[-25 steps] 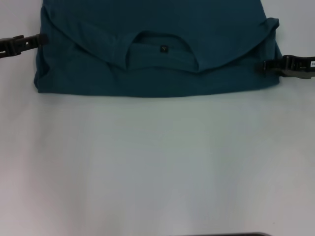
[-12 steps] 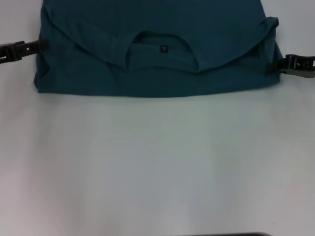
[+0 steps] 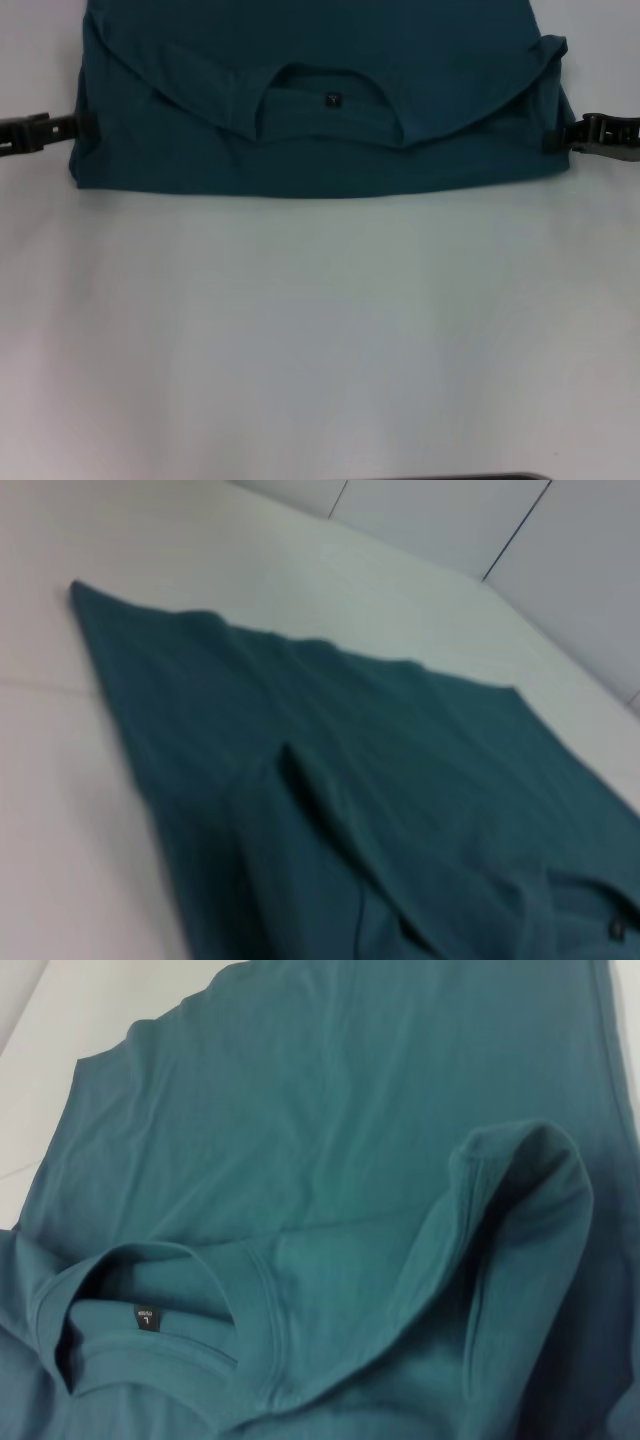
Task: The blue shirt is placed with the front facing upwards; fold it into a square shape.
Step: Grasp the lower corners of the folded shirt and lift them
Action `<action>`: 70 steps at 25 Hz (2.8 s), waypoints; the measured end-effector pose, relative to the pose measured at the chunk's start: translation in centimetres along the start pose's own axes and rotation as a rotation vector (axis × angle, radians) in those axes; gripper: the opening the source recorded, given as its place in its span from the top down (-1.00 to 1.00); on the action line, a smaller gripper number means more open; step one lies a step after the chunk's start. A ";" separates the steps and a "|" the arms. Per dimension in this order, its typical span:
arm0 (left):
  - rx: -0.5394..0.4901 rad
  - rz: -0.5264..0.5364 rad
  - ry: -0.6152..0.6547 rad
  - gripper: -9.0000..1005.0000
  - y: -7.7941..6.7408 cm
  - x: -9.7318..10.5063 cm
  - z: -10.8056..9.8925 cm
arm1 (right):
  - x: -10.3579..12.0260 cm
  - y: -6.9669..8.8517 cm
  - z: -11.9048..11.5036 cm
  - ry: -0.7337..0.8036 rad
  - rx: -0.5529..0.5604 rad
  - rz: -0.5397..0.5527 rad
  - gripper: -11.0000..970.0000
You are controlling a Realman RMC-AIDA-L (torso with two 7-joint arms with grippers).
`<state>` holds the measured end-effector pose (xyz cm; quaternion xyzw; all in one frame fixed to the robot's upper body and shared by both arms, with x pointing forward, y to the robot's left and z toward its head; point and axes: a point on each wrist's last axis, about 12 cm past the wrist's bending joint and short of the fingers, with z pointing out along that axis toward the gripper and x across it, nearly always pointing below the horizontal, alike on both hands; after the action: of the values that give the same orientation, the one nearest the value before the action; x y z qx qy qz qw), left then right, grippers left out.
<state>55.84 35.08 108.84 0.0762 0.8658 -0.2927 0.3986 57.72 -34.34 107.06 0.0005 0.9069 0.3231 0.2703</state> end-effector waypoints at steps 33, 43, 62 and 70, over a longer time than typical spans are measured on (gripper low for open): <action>-0.020 0.074 0.140 -0.72 -0.9 1.6 2.8 | -0.2 0.0 0.0 -0.007 -0.002 0.001 0.91; -0.035 0.073 0.142 -0.55 -0.6 1.5 2.7 | -0.3 0.2 0.0 -0.014 -0.007 0.001 0.91; -0.043 0.087 0.150 0.50 -0.6 1.2 2.9 | 0.0 -0.2 -0.2 -0.023 0.002 -0.001 0.90; -0.011 0.094 0.173 0.90 -0.4 1.0 1.8 | 1.4 -0.7 -0.7 -0.014 -0.029 -0.006 0.90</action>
<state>56.15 33.69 107.33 0.1395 0.8941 -0.2616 0.3358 56.25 -35.04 106.43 -0.0038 0.9002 0.3357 0.2774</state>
